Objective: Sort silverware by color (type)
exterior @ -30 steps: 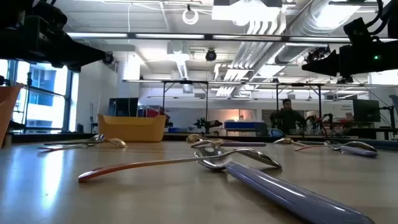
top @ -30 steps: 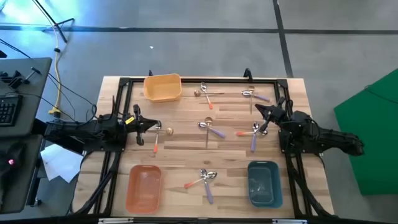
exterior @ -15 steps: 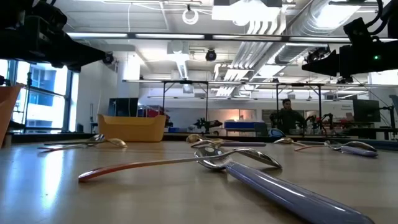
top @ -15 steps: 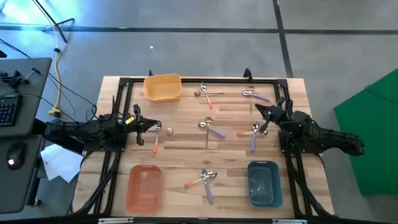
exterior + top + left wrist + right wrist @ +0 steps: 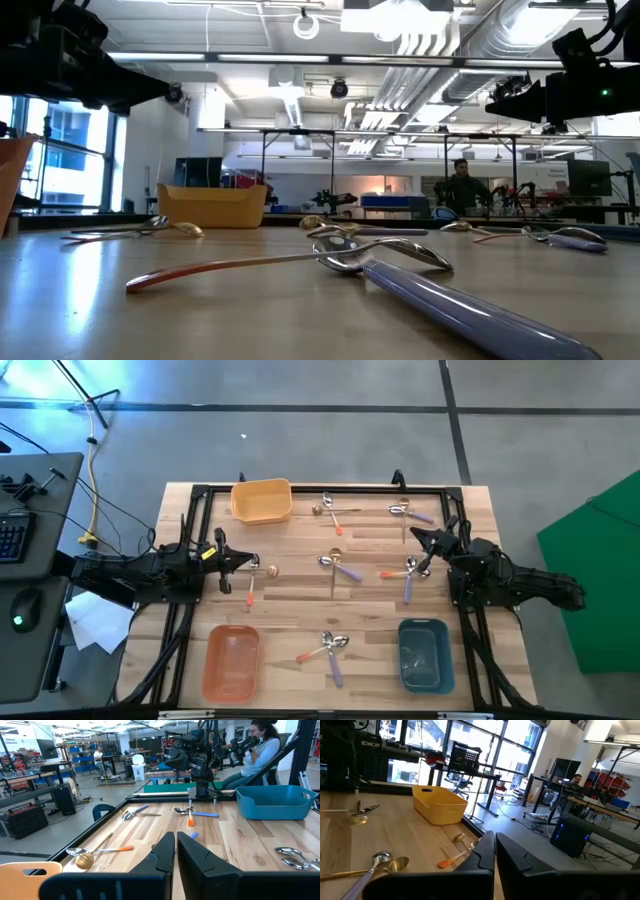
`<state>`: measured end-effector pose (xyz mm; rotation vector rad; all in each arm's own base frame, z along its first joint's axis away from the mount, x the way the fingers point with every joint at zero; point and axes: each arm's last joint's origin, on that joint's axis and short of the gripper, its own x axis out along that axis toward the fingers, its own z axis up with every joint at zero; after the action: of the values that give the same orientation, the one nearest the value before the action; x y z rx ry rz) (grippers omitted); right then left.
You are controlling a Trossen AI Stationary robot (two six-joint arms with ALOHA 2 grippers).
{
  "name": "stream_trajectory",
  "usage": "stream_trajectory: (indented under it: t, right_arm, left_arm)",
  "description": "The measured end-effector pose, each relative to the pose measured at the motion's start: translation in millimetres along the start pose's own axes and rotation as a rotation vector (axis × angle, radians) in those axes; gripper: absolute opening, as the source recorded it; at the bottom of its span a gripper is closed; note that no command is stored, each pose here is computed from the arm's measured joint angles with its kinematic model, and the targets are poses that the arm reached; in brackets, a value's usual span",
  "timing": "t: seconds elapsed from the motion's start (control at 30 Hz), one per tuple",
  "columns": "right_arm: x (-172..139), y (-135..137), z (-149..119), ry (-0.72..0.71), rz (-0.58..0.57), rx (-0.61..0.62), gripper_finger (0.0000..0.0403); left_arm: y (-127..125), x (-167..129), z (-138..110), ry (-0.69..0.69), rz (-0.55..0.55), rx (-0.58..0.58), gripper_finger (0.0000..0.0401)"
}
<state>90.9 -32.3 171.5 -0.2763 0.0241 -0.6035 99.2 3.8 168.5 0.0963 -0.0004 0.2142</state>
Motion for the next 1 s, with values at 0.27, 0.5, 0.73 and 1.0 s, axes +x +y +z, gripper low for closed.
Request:
stream_trajectory:
  t: [0.27, 0.5, 0.73, 1.0]
  right_arm:
    - [0.0, 0.0, 0.0, 0.000, 0.000, 0.000, 0.0000]
    - [0.0, 0.0, 0.1, 0.000, 0.000, 0.000, 0.0000]
    - [0.0, 0.0, 0.0, 0.000, 0.000, 0.000, 0.0000]
    - [0.1, -0.8, 1.5, -0.013, -0.010, -0.134, 0.0000]
  left_arm:
    - [0.0, 0.0, 0.0, 0.000, 0.000, 0.000, 0.0010]
    - [0.0, 0.0, 0.0, 0.000, 0.000, 0.000, 0.0010]
    - [0.0, 0.0, 0.6, -0.006, 0.000, -0.002, 0.0010]
    - [0.3, -0.1, 3.0, -0.030, 0.004, 0.022, 0.0010]
